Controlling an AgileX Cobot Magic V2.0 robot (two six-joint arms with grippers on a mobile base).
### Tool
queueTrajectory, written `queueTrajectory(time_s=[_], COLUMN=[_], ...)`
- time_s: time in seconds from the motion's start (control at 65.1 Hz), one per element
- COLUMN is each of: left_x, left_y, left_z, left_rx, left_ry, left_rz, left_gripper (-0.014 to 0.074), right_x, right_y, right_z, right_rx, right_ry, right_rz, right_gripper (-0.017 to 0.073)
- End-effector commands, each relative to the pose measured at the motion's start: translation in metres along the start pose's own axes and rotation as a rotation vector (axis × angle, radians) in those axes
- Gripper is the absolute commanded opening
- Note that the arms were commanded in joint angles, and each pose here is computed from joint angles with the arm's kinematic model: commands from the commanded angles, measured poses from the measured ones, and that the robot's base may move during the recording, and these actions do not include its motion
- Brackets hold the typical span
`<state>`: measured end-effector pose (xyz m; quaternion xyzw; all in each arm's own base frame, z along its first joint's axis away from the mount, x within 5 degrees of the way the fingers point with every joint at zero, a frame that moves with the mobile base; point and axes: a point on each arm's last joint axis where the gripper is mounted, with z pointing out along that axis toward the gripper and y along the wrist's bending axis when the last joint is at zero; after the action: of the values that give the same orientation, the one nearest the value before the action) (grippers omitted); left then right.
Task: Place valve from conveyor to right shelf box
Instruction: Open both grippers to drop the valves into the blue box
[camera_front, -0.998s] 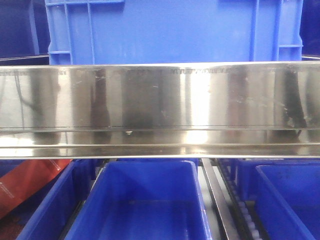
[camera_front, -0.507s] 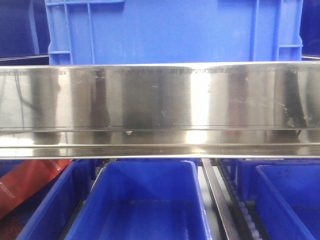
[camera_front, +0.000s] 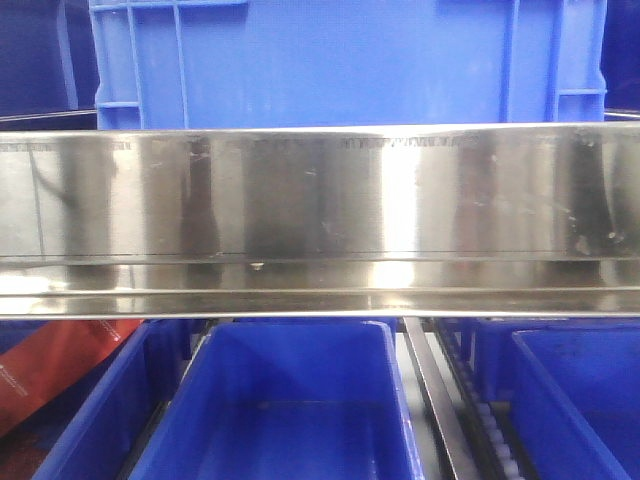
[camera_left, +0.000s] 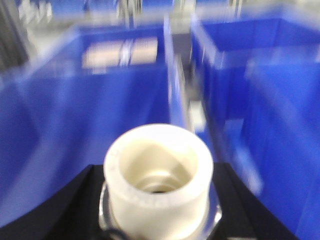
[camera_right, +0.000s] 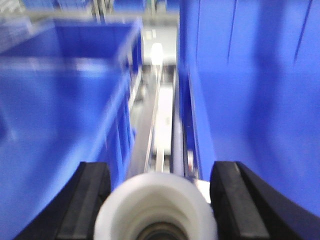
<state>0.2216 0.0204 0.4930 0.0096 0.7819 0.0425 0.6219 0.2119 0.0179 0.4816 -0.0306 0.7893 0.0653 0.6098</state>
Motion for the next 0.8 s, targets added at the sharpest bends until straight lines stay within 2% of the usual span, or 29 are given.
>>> queueTrajectory(time_s=[0.0, 0.061, 0.2, 0.368, 0.43, 0.537, 0.599, 0.783], left_x=[-0.024, -0.035, -0.049, -0.051, -0.048, -0.036, -0.028, 0.003], left_y=[-0.009, -0.019, -0.055, -0.120, -0.142, -0.178, -0.192, -0.214], left_z=[-0.006, -0.005, 0.007, 0.031, 0.044, 0.072, 0.090, 0.132], left_rx=[0.055, 0.103, 0.251, 0.457, 0.505, 0.558, 0.569, 0.571], left_ry=[-0.078, -0.101, -0.121, -0.105, -0.101, -0.077, -0.050, 0.053], left_rz=[-0.019, -0.008, 0.018, 0.057, 0.070, 0.089, 0.097, 0.118], left_gripper=[-0.0111, -0.0111, -0.0111, -0.0111, -0.0111, -0.0111, -0.0111, -0.0111], right_x=[-0.030, -0.040, -0.058, -0.058, -0.054, -0.041, -0.032, -0.007], right_y=[0.008, 0.017, 0.041, 0.071, 0.080, 0.093, 0.100, 0.119], right_z=[-0.004, -0.002, 0.010, 0.036, 0.049, 0.073, 0.087, 0.125], right_rx=[-0.030, -0.069, -0.167, -0.268, -0.294, -0.319, -0.332, -0.357], right_ry=[-0.109, -0.128, -0.155, -0.119, -0.092, -0.030, 0.012, 0.110], right_rz=[-0.017, -0.026, -0.045, -0.063, -0.069, -0.079, -0.086, -0.103], right_gripper=[-0.0154, -0.0154, -0.0154, -0.0154, -0.0154, -0.0154, -0.0154, -0.0154])
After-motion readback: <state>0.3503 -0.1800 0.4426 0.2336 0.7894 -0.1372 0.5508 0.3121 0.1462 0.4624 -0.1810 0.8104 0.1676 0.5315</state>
